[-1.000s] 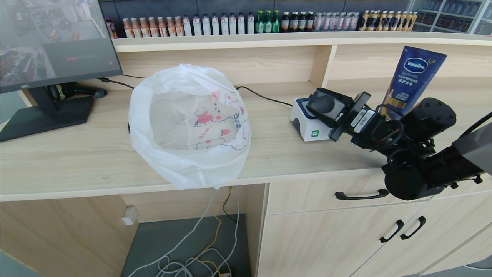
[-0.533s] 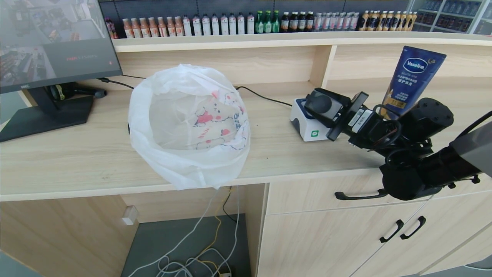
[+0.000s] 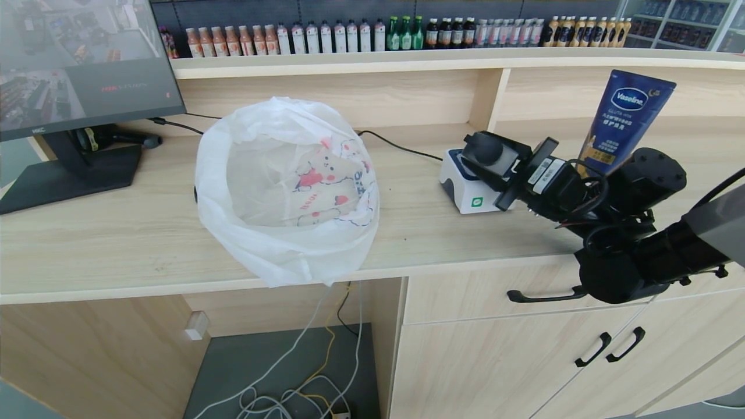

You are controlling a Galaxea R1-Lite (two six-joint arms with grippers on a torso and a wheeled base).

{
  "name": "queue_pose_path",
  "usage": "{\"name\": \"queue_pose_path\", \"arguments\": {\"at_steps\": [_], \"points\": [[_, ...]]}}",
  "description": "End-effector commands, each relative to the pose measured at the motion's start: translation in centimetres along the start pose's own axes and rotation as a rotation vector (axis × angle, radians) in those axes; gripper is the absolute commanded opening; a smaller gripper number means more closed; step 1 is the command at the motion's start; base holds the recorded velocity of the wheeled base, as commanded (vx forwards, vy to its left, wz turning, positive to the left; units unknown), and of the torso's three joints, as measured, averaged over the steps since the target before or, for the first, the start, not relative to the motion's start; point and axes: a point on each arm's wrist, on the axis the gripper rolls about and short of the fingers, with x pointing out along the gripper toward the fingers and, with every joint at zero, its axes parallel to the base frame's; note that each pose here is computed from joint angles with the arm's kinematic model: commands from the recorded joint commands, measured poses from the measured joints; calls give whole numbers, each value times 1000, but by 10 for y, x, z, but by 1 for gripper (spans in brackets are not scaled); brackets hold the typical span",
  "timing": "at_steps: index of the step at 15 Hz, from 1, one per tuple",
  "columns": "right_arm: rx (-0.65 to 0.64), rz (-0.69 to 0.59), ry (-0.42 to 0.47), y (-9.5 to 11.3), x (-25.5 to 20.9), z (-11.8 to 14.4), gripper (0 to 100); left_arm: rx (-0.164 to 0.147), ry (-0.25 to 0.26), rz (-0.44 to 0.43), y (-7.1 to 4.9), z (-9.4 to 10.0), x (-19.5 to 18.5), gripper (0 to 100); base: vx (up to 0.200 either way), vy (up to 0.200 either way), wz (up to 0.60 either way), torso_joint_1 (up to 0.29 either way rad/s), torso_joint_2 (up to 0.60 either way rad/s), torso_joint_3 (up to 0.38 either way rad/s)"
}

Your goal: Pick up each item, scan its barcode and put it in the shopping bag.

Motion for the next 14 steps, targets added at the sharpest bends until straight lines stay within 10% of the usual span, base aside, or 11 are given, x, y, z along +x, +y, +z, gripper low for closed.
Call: {"name": "queue_pose_path", "arguments": {"at_steps": [1, 7, 9, 14], "points": [[-7, -37, -15, -12, 2, 12, 0, 0, -1, -1, 0, 0, 0, 100, 0, 0, 0, 0, 0, 0], [238, -217, 0, -29, 9, 64, 0, 0, -1, 0, 0, 0, 0, 100, 0, 0, 0, 0, 0, 0], [491, -449, 25, -32, 16, 104, 0, 0, -1, 0, 0, 0, 0, 100, 0, 0, 0, 0, 0, 0], [751, -497, 178, -6, -43, 142, 0, 0, -1, 0, 0, 0, 0, 100, 0, 0, 0, 0, 0, 0]]}}
